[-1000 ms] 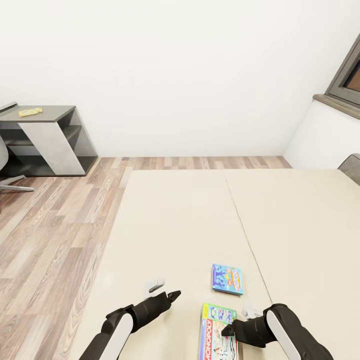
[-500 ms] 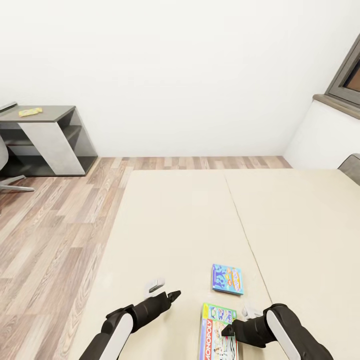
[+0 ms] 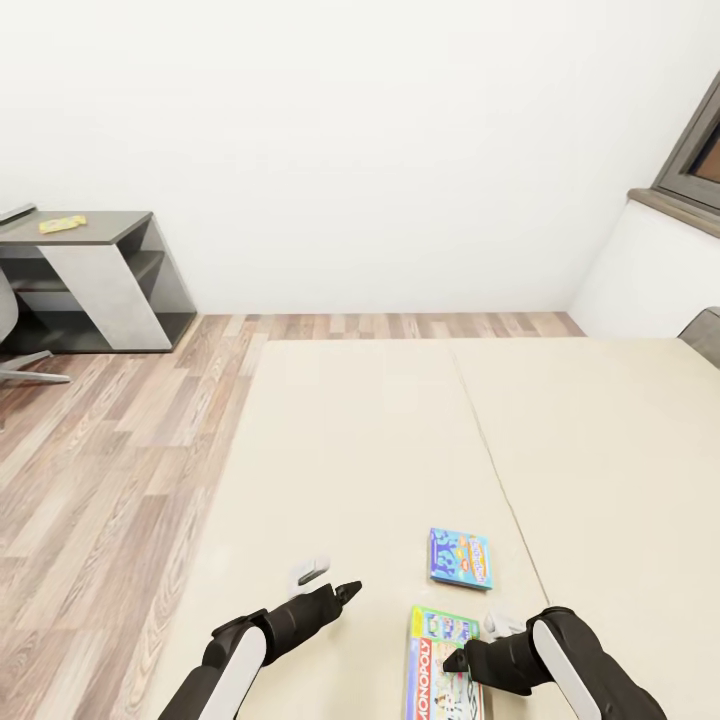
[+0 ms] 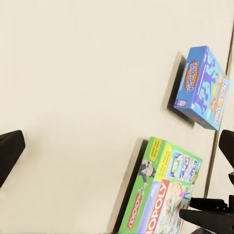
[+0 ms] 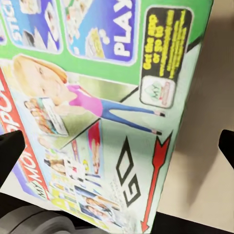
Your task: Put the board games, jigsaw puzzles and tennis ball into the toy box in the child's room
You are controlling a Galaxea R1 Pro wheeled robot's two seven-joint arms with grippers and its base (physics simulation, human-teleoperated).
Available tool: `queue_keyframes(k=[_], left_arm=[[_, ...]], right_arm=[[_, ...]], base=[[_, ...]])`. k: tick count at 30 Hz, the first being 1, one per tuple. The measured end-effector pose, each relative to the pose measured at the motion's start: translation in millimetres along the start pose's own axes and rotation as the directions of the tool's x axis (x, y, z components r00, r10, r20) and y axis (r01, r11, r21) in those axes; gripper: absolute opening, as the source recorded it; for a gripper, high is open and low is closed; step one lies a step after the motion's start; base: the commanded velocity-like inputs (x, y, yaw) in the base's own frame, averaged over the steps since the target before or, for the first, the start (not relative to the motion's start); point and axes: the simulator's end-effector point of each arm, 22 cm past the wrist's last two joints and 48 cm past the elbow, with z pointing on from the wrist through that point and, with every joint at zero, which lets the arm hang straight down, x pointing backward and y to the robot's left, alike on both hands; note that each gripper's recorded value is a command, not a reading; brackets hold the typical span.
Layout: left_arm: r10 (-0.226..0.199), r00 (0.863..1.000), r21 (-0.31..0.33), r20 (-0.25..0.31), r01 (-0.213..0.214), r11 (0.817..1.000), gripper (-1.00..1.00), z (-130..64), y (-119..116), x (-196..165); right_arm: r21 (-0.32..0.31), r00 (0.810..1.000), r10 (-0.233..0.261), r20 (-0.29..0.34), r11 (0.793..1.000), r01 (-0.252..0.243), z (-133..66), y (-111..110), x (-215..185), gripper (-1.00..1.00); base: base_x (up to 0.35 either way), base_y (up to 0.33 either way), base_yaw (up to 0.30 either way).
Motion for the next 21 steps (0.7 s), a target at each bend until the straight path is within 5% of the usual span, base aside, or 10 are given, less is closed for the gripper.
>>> queue_keyframes(k=[21], left_arm=[[0.001,1.0,-0.002,0.002,-0.001,1.0,1.0,0.0,0.6,-0.4]], right_arm=[[0.0,1.0,0.0,-0.001,1.0,0.0,0.1,-0.1,0.4,1.0]], base=[[0.0,0.207,0.0]])
